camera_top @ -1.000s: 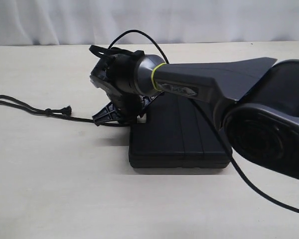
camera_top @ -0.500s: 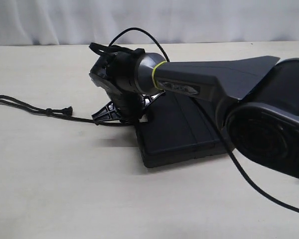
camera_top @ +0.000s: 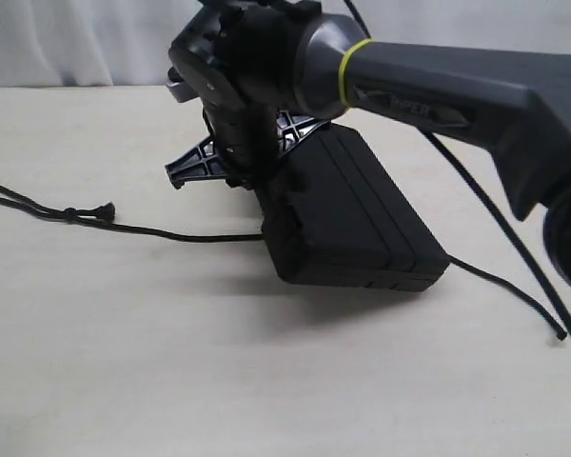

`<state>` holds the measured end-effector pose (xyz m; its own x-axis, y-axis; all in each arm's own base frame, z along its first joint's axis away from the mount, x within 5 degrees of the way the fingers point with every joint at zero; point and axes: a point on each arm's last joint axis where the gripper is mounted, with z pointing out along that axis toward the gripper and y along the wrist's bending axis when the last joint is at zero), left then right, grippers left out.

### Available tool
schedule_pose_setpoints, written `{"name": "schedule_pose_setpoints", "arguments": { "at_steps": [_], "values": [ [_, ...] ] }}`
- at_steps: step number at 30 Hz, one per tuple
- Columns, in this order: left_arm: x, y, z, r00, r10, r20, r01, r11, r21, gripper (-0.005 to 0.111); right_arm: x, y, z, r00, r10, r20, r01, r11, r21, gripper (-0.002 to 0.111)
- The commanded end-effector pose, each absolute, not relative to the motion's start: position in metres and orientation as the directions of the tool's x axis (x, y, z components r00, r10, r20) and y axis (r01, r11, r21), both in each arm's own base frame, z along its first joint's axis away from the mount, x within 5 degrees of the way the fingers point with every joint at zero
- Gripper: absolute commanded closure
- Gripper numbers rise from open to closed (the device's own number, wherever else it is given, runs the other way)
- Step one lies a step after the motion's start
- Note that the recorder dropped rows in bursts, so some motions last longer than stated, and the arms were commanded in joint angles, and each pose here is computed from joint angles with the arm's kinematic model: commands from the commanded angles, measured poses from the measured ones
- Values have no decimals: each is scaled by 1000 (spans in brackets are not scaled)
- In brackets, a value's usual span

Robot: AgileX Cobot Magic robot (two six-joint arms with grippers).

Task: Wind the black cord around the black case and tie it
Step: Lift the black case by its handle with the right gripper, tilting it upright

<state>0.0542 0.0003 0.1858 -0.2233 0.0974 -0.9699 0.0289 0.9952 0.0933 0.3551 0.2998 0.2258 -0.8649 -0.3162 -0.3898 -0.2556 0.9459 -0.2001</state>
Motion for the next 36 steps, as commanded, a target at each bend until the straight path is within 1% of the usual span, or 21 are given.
{"name": "schedule_pose_setpoints", "arguments": {
  "at_steps": [1,9,13,15,17,21,26,33,36],
  "values": [
    [54,0,185,-217,89,-972,35,996,84,107,351,289,261,-822,-357,-443,-265,929,-259,104],
    [54,0,185,-217,89,-972,35,996,84,107,342,274,306,-783,-346,-518,-257,937,-237,104],
    [54,0,185,-217,89,-972,35,996,84,107,338,270,319,-763,-348,-544,-265,937,-227,104],
    [54,0,185,-217,89,-972,35,996,84,107,337,271,321,-763,-344,-547,-270,939,-214,104],
    [54,0,185,-217,89,-972,35,996,84,107,338,270,321,-774,-326,-543,-288,945,-158,104],
    [54,0,185,-217,89,-972,35,996,84,107,346,258,319,-810,-291,-509,-273,955,-112,104],
    [54,0,185,-217,89,-972,35,996,84,107,354,237,317,-844,-273,-461,-219,961,-169,104],
    [54,0,185,-217,89,-972,35,996,84,107,367,216,317,-846,-292,-445,-220,953,-206,104],
    [54,0,185,-217,89,-972,35,996,84,107,368,211,313,-847,-317,-426,-241,944,-224,104]
  ]
}}
